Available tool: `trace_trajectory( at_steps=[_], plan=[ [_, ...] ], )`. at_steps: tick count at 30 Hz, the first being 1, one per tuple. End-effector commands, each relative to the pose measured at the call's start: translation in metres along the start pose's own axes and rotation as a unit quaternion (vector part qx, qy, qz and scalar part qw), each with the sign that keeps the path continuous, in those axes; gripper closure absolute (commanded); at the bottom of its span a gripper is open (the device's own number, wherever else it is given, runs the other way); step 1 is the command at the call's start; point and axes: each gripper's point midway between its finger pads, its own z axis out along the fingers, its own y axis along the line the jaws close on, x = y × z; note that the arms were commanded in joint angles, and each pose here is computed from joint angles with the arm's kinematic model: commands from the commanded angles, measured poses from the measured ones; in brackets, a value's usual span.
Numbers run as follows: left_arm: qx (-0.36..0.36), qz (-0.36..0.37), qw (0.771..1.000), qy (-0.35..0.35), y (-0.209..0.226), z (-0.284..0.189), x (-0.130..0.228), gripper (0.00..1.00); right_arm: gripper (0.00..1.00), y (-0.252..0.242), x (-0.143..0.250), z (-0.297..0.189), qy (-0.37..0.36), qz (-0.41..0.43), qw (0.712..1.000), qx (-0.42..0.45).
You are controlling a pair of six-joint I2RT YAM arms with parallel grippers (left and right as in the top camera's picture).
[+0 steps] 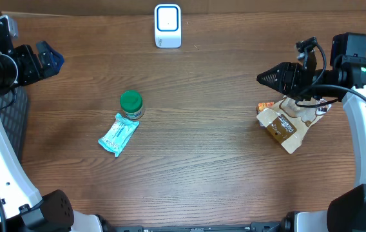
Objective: Scan the item barcode
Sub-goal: 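Carry the pouch right and drop it onto the tissue packs, then move the right gripper left to the teal wipes pack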
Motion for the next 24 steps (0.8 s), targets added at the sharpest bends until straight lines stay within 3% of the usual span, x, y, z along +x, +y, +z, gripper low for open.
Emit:
trace_trajectory(
  at_steps=[1,4,9,17,24],
  plan=[
    [0.005,0.014,1.000,-0.010,-0.004,-0.006,-0.003,0.00,0.38,0.013,-0.003,-0.004,-0.006,-0.013,1.000,-0.008],
    [0.005,0.014,1.000,-0.010,-0.004,-0.006,-0.003,0.00,0.33,0.023,0.003,0.005,0.007,-0.027,1.000,-0.014],
    [0.005,0.014,1.000,-0.010,-0.004,-0.006,-0.003,0.00,0.00,0.049,0.008,0.022,0.019,-0.047,0.998,-0.034],
    [0.005,0.014,1.000,-0.010,-0.004,-0.006,-0.003,0.00,0.00,0.128,0.031,0.066,0.046,-0.133,0.985,-0.104],
    [0.005,0.014,1.000,-0.010,-0.004,-0.006,-0.003,0.01,0.00,0.160,0.062,0.134,0.022,-0.157,0.987,0.010]
  ],
)
